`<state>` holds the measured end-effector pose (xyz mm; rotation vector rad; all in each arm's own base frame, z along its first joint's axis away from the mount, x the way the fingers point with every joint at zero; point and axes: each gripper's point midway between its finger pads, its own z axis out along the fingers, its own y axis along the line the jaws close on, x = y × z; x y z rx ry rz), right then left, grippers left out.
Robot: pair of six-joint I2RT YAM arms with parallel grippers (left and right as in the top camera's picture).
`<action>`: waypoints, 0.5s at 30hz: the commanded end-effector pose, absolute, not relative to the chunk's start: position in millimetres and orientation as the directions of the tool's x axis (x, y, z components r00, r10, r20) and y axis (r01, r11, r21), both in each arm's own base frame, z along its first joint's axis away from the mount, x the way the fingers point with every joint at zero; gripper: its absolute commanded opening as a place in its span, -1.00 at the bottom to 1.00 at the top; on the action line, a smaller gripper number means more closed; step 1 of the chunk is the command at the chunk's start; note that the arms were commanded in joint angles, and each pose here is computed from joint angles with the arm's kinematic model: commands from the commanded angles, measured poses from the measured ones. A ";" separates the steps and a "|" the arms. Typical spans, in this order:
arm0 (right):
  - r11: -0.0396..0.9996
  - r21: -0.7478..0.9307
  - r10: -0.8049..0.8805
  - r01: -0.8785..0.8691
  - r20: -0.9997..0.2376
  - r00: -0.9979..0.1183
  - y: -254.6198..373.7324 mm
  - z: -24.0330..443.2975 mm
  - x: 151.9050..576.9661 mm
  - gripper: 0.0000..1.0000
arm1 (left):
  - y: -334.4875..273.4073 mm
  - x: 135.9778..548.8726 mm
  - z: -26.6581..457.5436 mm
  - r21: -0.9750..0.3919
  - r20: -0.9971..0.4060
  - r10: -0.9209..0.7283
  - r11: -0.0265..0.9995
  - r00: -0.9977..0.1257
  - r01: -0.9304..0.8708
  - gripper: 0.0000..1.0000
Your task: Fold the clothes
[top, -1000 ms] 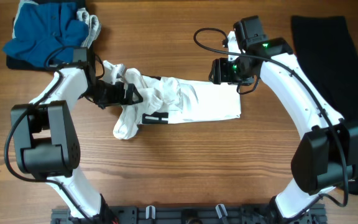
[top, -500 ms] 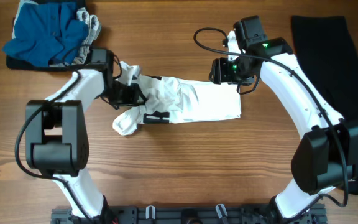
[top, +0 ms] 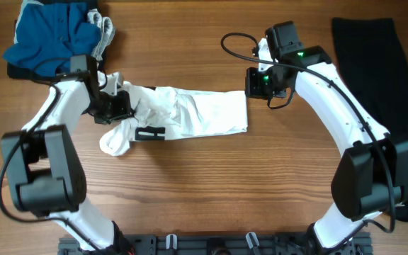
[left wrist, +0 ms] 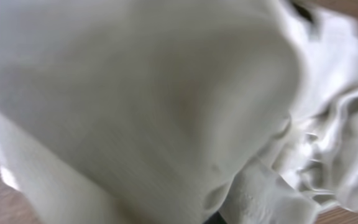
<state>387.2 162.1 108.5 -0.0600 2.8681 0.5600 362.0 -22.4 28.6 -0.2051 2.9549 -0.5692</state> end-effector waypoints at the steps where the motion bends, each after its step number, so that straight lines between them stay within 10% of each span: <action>1: 0.883 0.459 -0.030 -0.097 -0.151 -0.988 181.5 86.3 382.5 -0.91 | -19.3 364.7 49.5 -0.359 -0.155 -0.164 0.928 -0.974 -0.099 -0.92; 15: 0.894 0.448 -0.013 0.035 0.104 -0.995 183.6 -23.4 365.2 -0.91 | -20.5 361.1 56.3 -0.361 -0.153 -0.163 0.927 -0.975 -0.098 -0.92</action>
